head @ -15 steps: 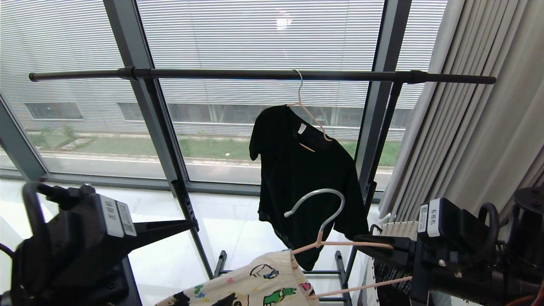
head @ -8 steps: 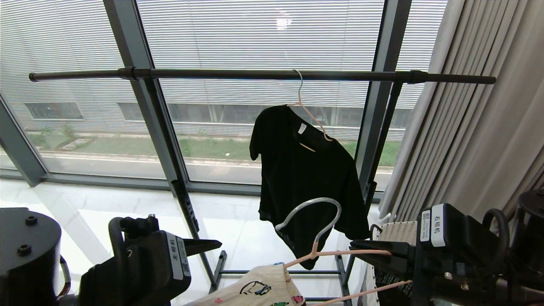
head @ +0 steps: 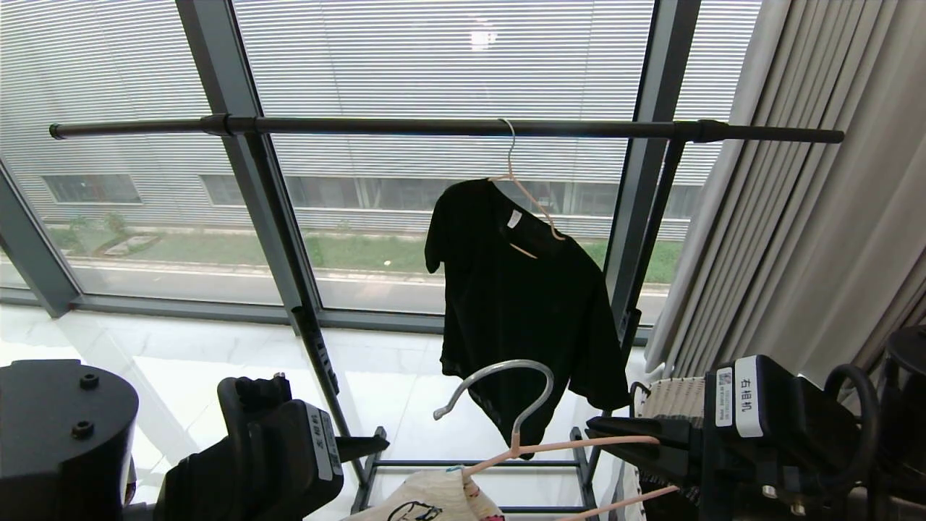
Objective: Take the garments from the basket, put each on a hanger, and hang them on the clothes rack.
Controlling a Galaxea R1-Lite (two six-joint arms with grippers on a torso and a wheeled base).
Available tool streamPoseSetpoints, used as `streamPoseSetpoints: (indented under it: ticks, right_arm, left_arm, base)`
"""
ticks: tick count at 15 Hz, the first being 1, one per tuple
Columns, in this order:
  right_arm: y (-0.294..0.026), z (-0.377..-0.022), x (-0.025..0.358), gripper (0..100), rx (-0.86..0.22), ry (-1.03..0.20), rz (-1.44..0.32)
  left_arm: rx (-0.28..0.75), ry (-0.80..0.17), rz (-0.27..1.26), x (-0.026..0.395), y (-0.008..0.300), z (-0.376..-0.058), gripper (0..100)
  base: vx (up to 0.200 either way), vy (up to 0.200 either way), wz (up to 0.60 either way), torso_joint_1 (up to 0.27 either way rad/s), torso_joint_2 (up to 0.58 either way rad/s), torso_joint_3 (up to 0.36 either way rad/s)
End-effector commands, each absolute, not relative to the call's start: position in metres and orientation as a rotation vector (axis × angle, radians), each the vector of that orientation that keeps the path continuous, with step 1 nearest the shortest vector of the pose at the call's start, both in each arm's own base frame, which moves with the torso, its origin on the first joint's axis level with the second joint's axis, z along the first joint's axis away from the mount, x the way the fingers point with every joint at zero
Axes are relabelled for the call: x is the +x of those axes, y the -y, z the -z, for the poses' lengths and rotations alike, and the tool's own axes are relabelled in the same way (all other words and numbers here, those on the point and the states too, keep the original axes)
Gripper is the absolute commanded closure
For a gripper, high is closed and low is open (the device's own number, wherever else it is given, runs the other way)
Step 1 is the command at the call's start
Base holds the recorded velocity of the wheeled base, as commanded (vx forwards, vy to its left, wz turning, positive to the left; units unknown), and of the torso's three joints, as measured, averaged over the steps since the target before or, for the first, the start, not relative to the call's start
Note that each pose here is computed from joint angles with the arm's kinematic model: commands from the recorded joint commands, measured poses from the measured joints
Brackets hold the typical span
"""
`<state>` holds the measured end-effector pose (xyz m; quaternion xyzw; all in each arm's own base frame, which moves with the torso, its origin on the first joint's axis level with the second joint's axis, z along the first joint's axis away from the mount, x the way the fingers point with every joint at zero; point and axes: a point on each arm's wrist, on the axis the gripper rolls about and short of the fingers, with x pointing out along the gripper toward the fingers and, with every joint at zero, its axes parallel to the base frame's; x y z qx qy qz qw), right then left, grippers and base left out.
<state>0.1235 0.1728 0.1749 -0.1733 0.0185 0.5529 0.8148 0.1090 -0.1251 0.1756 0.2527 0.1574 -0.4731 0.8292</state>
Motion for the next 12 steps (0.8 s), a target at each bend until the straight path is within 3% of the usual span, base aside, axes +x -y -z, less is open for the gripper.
streamPoseSetpoints:
  ticks: [1, 8, 9, 12]
  right_arm:
    - [-0.1742, -0.1746, 0.1232, 100, -0.37, -0.039, -1.187]
    - [-0.1747, -0.1735, 0.1217, 100, -0.372, -0.045, -1.189]
    - [-0.1743, -0.1727, 0.1216, 0, -0.376, -0.048, -1.18]
    - [-0.1724, -0.1726, 0.1239, 0, -0.383, -0.055, -1.124]
  left_arm:
    - [0.538, -0.34, 1.006, 0.1096, 0.1257, -0.1746, 100]
    - [0.538, -0.353, 1.004, 0.1109, 0.1271, -0.1728, 100]
    - [0.536, -0.356, 1.004, 0.1108, 0.1269, -0.1723, 100]
    - [0.538, -0.379, 0.971, 0.111, 0.1201, -0.1667, 100]
  base:
    - [0.0, 0.0, 0.0, 0.0, 0.0, 0.0]
    - [0.0, 0.0, 0.0, 0.0, 0.0, 0.0]
    - [0.0, 0.0, 0.0, 0.0, 0.0, 0.0]
    - [0.0, 0.0, 0.0, 0.0, 0.0, 0.0]
